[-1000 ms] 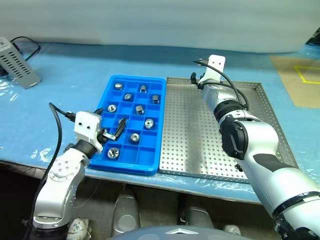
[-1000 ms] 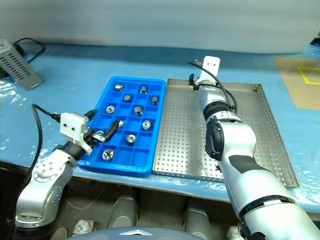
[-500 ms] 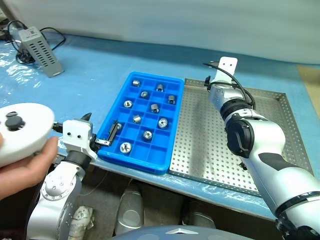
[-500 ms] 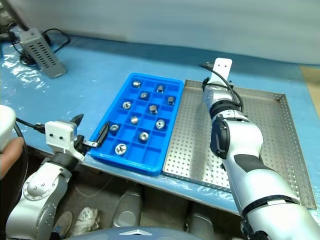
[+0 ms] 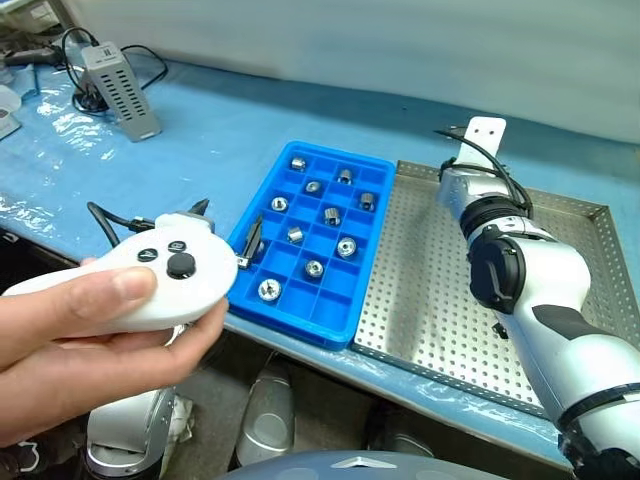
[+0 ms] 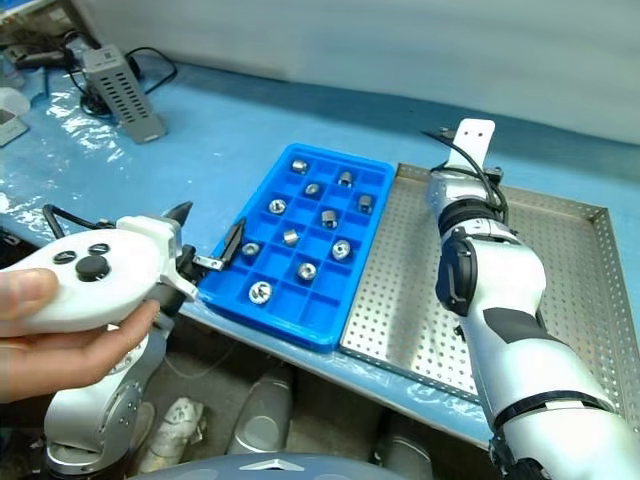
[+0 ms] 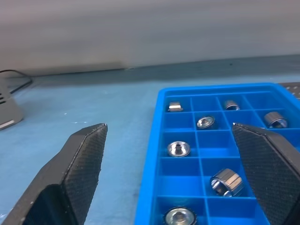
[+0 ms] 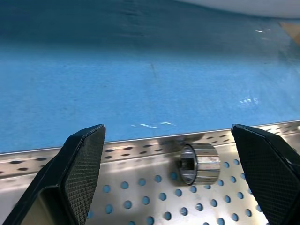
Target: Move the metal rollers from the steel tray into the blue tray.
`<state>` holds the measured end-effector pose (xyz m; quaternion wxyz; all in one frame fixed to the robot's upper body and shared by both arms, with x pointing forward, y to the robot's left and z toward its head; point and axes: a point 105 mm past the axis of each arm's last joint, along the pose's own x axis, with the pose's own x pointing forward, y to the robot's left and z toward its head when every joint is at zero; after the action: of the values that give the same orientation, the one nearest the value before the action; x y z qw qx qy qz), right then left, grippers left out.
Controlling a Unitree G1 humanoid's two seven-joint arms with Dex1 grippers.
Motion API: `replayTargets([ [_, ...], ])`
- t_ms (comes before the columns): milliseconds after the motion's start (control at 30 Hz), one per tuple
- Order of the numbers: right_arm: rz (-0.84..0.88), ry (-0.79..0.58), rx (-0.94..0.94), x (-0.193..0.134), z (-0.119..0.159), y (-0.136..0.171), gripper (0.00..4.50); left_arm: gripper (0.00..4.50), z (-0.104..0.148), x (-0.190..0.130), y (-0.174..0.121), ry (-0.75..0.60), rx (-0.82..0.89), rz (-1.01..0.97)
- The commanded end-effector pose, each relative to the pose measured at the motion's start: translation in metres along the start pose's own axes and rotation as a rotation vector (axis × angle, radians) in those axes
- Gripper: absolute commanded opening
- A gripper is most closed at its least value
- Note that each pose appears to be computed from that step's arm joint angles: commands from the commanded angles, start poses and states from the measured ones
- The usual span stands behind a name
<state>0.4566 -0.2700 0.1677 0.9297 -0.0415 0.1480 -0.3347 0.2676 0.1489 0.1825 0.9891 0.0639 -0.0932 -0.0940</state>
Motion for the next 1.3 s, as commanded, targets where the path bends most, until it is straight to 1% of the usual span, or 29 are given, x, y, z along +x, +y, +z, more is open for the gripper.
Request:
replayTargets([
  [33,-0.049,-0.027,-0.024,0.003,0.007,-0.012,4.46,4.5,0.006,0.009,0.0,-0.028,0.03,-0.012],
  [133,-0.056,-0.031,-0.039,0.004,0.007,-0.015,4.46,4.5,0.01,0.019,-0.008,-0.048,0.011,-0.059],
  [300,-0.015,-0.013,0.003,0.006,0.006,-0.013,4.46,4.5,0.013,0.031,-0.01,-0.056,0.023,-0.109],
  [667,-0.033,0.047,0.036,0.014,-0.012,-0.029,4.46,4.5,0.027,0.065,-0.027,-0.114,-0.011,-0.218],
  [833,-0.021,0.075,0.068,0.019,-0.021,-0.037,4.46,4.5,0.028,0.07,-0.036,-0.118,-0.016,-0.259],
  [1033,0.093,0.098,0.144,0.02,-0.028,-0.028,4.46,4.5,0.025,0.071,-0.041,-0.105,-0.019,-0.287],
  [1167,0.129,0.102,0.14,0.021,-0.031,-0.025,4.46,4.5,0.023,0.067,-0.041,-0.097,-0.02,-0.283],
  [1300,0.126,0.087,0.122,0.022,-0.028,-0.029,4.46,4.5,0.023,0.061,-0.038,-0.093,-0.019,-0.256],
])
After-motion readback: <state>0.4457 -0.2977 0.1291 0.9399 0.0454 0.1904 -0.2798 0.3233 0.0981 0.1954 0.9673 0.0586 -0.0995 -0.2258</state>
